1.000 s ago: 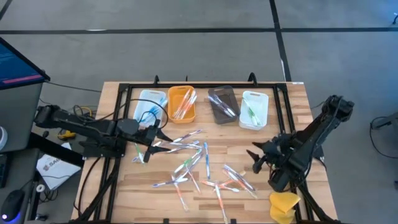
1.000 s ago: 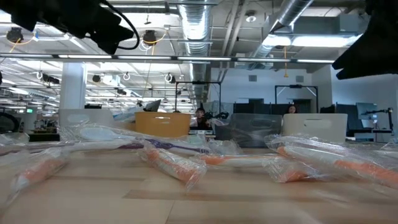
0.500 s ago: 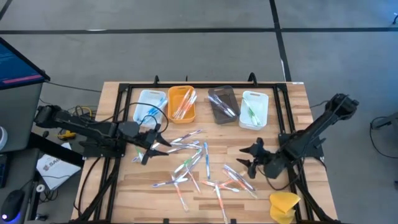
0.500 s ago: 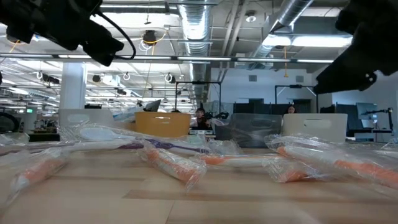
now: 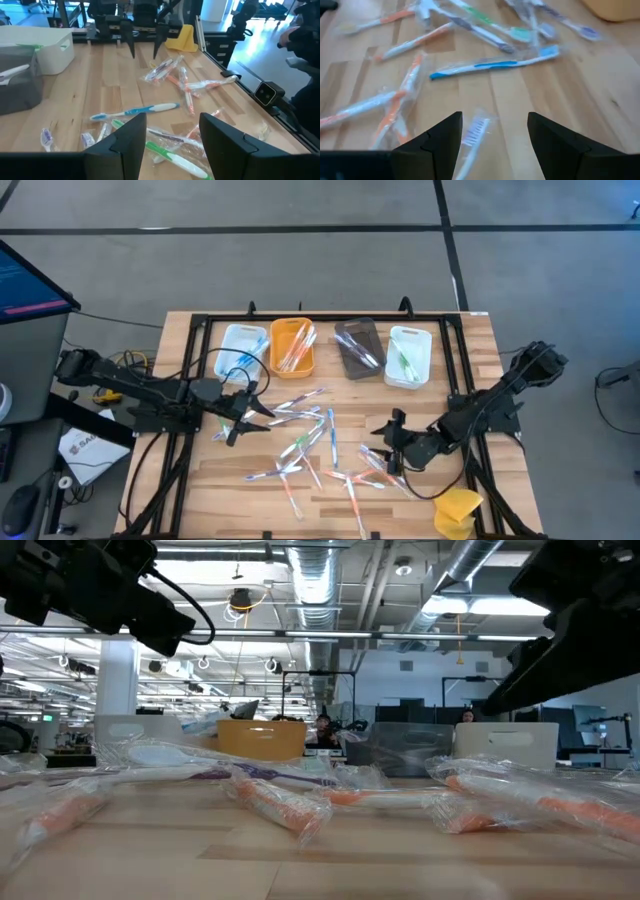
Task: Pick & Place Toothbrushes
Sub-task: Put the violet toothbrush into the gray bin
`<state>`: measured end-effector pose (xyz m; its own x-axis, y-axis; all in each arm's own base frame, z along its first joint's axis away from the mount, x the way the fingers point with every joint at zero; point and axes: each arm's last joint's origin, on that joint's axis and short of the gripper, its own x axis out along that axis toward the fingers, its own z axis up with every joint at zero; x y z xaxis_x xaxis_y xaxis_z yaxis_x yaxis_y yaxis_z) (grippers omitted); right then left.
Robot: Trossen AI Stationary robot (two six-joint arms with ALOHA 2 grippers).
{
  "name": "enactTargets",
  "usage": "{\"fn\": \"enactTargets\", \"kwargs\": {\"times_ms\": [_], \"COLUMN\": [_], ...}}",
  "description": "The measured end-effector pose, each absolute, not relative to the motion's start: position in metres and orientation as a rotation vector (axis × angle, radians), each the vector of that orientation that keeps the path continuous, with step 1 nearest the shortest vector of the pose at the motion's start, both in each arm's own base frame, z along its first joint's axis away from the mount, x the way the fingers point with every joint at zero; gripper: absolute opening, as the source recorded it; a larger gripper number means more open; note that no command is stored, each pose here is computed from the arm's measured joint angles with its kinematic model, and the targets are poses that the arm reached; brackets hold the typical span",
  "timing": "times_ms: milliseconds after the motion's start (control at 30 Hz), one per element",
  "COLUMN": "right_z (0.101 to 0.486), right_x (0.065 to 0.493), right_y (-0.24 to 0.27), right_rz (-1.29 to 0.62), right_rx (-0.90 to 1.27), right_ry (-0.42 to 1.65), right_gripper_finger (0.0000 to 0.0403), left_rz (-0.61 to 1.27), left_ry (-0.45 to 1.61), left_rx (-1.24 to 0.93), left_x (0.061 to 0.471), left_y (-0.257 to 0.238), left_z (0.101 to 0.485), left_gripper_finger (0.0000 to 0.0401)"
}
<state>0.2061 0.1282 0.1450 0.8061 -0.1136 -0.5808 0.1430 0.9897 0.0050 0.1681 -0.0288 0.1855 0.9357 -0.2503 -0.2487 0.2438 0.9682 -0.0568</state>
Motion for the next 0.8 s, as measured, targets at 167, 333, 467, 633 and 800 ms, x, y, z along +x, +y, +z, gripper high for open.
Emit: {"fn": "enactTargets", "kwargs": {"times_ms": [167, 333, 467, 633, 800], "right_z": [0.14, 0.13, 0.124, 0.124, 0.122], "right_x": [0.214, 0.217, 0.217, 0.218, 0.216], "right_y": [0.127, 0.126, 0.128, 0.131, 0.129], "right_rz": [-0.119, -0.154, -0.133, -0.092, -0.106], "right_rx": [0.022, 0.037, 0.076, 0.12, 0.136], "right_ry": [0.678, 0.715, 0.751, 0.753, 0.785], "right_gripper_finger": [0.0221, 0.0221, 0.0221, 0.0221, 0.0221], "left_rz": [-0.251, -0.257, -0.254, -0.251, -0.25], "left_ry": [0.258, 0.273, 0.286, 0.31, 0.307], "left_rx": [-0.047, -0.089, -0.105, -0.103, -0.102], "left_x": [0.168, 0.17, 0.171, 0.173, 0.176], "left_y": [-0.029, -0.03, -0.031, -0.031, -0.031], "left_z": [0.186, 0.184, 0.182, 0.178, 0.176], "left_gripper_finger": [0.0179, 0.0179, 0.0179, 0.0179, 0.0179]}}
